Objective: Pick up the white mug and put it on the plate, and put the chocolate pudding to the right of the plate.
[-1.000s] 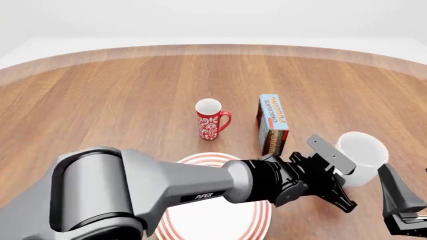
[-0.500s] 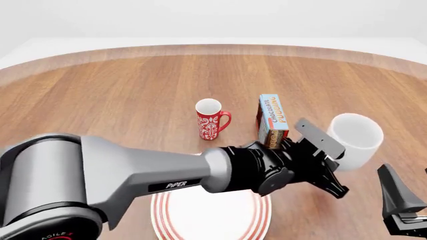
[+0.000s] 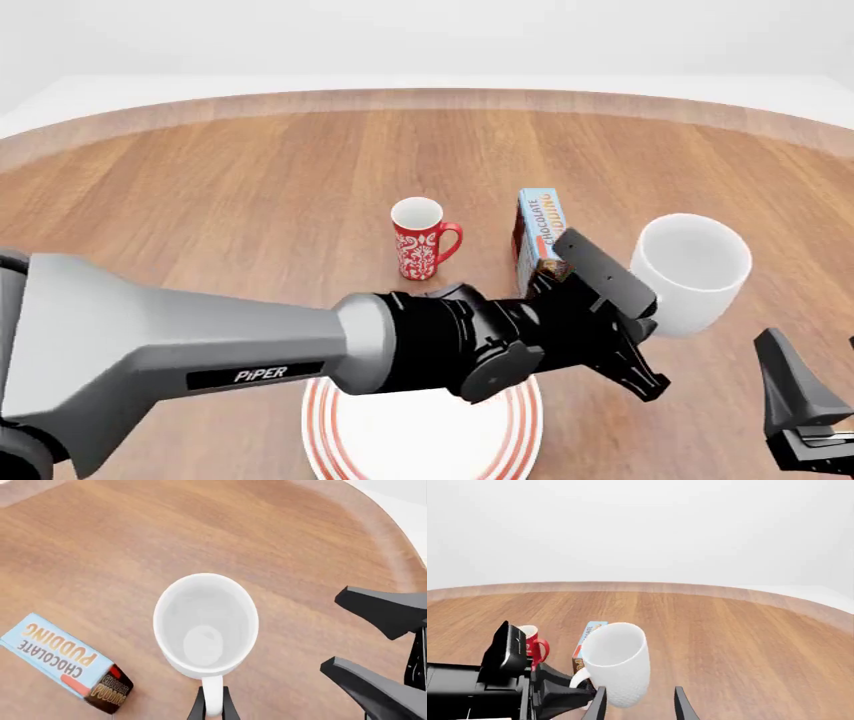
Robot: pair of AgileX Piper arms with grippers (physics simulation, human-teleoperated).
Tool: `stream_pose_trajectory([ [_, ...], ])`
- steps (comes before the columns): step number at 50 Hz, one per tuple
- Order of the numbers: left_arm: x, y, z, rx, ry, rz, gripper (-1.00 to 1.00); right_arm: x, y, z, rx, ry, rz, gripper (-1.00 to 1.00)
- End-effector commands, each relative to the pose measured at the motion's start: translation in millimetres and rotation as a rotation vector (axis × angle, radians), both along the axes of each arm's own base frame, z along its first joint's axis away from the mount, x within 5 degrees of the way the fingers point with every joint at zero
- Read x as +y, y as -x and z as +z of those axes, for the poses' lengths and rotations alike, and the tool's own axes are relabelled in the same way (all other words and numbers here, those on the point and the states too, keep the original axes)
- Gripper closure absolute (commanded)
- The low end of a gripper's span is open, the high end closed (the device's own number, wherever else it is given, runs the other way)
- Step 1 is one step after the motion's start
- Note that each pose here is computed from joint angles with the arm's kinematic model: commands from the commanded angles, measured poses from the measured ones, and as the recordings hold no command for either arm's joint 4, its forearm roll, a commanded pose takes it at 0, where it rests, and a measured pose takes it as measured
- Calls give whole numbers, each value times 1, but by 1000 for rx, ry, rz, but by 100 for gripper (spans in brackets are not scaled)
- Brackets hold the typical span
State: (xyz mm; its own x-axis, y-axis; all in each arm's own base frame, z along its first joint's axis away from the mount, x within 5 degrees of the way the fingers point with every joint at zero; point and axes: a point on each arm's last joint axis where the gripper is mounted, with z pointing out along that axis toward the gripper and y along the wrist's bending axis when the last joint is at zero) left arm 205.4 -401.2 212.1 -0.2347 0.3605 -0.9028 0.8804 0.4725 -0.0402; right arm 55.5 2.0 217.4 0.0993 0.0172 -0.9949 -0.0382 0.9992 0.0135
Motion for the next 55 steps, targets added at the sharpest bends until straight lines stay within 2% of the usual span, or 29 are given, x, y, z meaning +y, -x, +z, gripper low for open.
stream_pose_trajectory([
  [1, 20, 4, 6, -19, 12, 8, 100, 0, 0, -1, -1, 2, 0, -100],
  [19, 41, 17, 7, -24, 18, 3, 100, 0, 0, -1, -1, 2, 0, -100],
  [28, 53, 30, 9, -23, 25, -11, 100, 0, 0, -1, -1, 2, 0, -100],
  [37, 66, 33, 10, -30, 29, -4, 100, 0, 0, -1, -1, 2, 0, -100],
  [42, 81, 41, 20, -44, 59, -4, 100, 0, 0, -1, -1, 2, 0, -100],
  [55, 107, 43, 19, -50, 77, 27, 100, 0, 0, -1, -1, 2, 0, -100],
])
